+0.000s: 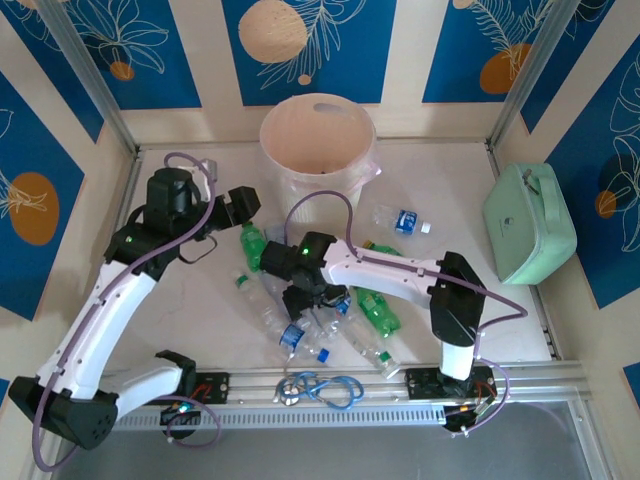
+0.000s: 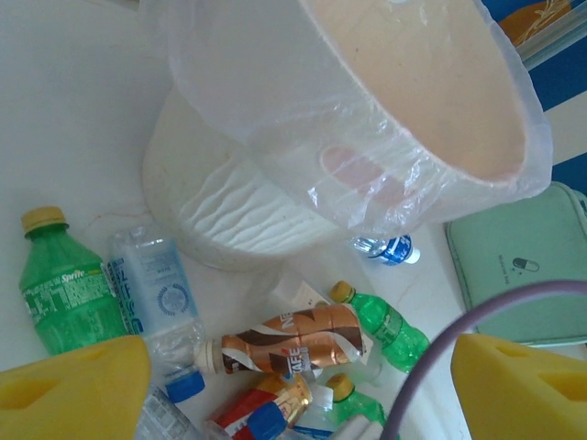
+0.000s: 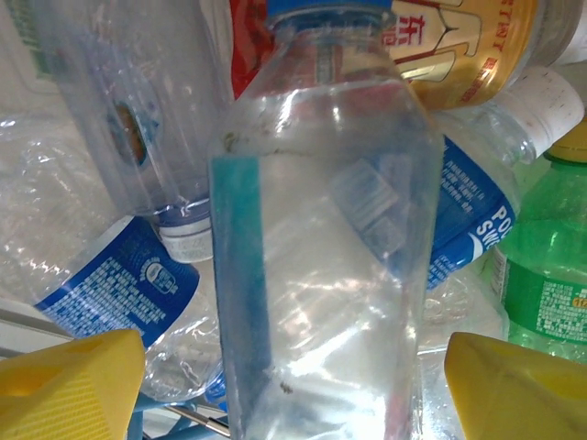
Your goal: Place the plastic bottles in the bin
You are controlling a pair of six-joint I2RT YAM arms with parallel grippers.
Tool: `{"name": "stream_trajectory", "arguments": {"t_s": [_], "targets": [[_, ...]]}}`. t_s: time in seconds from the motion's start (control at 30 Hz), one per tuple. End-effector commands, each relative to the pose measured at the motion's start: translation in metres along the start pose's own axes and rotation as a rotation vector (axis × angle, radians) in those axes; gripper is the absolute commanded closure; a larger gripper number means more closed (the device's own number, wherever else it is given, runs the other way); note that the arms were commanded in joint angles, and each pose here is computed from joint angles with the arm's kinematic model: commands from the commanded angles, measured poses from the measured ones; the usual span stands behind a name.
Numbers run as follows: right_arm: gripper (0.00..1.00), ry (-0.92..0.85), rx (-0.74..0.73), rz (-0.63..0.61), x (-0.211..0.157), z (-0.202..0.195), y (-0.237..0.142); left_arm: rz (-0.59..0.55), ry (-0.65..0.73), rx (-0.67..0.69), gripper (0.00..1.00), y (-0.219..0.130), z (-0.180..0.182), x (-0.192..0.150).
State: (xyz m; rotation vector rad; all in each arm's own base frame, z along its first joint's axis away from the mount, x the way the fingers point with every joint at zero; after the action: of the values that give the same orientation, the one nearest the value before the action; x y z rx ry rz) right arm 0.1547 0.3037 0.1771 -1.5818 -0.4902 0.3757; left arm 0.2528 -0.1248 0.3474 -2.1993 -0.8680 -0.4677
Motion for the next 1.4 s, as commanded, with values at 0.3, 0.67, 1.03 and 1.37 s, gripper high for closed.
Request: {"name": "stream_trajectory", "arguments": {"t_s": [0.3,0.67,1.03,1.37], "targets": [[0.17,-0.009,-0.037,0.013,0.004,0.0,0.019,0.014,-0.045,-0.043,0.17,0.003,0.003,-0.006],[0.29,-0.006,-0.074,0.022,0.001,-0.003,0.033,0.019,-0.059,-0.043,0.17,0.006,0.007,-0.009],[0.42,0.003,-0.097,-0.074,0.002,-0.008,0.015,0.015,-0.061,-0.049,0.17,0.007,0.006,-0.007],[0.46,-0.011,-0.028,-0.234,-0.002,-0.01,-0.018,0.025,-0.065,-0.063,0.17,0.008,0.003,-0.005]]}}
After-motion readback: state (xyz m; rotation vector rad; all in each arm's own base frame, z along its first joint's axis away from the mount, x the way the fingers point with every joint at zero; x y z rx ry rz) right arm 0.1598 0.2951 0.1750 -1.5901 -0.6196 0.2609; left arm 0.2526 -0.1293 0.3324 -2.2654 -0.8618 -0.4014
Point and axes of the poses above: each hand's point on the last joint's axis, 136 mm out from that joint toward the fingers, its own y axis out along the fingers, its own z axis along the line the jaws close on, x = y × z, the point moved 6 cm from there along -y, back along the fingers, and after that the axes turned 8 degrees about -y, right-handed, at the moved point
